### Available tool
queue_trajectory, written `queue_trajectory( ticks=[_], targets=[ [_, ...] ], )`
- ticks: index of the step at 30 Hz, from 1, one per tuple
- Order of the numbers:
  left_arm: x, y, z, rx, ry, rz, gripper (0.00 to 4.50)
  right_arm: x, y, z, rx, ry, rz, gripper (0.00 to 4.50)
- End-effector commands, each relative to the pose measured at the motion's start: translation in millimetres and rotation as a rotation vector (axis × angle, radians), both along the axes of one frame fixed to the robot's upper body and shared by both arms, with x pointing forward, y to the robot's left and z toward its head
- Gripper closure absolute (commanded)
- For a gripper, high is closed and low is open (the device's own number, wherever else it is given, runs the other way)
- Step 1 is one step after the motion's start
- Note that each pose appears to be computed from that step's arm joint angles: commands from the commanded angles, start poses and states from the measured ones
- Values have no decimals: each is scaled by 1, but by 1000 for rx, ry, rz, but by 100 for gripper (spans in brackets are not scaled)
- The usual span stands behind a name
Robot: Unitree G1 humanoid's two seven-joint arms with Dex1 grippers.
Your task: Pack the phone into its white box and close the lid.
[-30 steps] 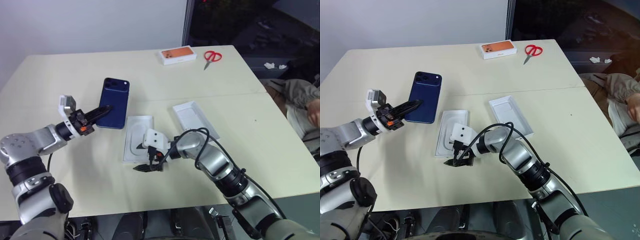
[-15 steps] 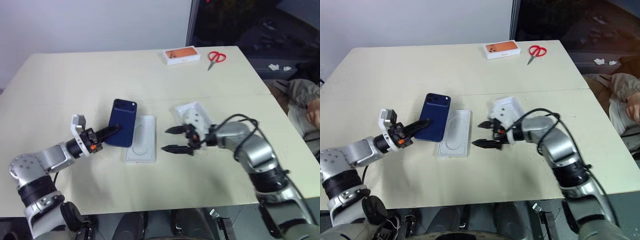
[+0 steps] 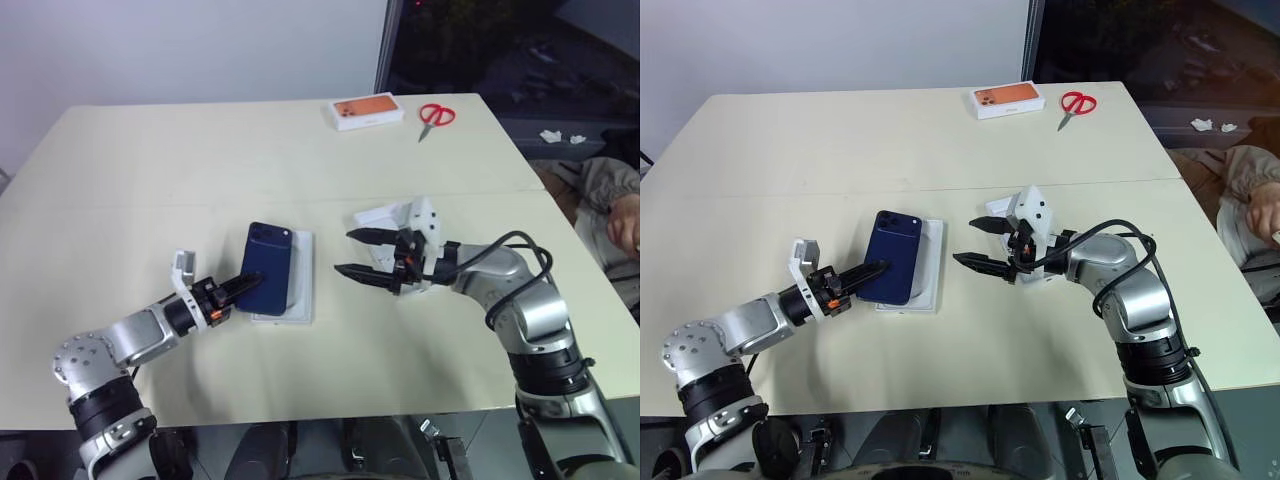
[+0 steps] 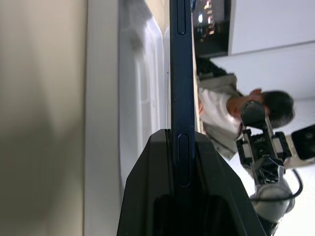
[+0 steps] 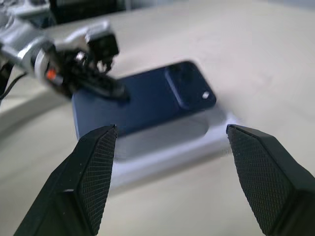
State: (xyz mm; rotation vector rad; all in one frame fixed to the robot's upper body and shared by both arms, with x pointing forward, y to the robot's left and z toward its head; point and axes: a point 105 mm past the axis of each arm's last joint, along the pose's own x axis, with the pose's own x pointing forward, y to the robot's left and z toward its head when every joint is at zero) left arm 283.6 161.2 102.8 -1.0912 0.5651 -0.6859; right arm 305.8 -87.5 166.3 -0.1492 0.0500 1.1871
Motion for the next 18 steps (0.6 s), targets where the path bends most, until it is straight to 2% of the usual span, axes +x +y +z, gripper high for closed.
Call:
queue_trajectory(
  ticks=[1,10,18],
  targets=[
    [-2,-8,11,-11,-56,-8,450,-1,2,14,41,-60,14,78],
    [-8,-21,5,-7,-29,-14,450,-7,8,13,48,-78,53,78],
    [-7,-18,1,-14,-10,7,450,-6,9,10,36,-82,51,78]
  ],
)
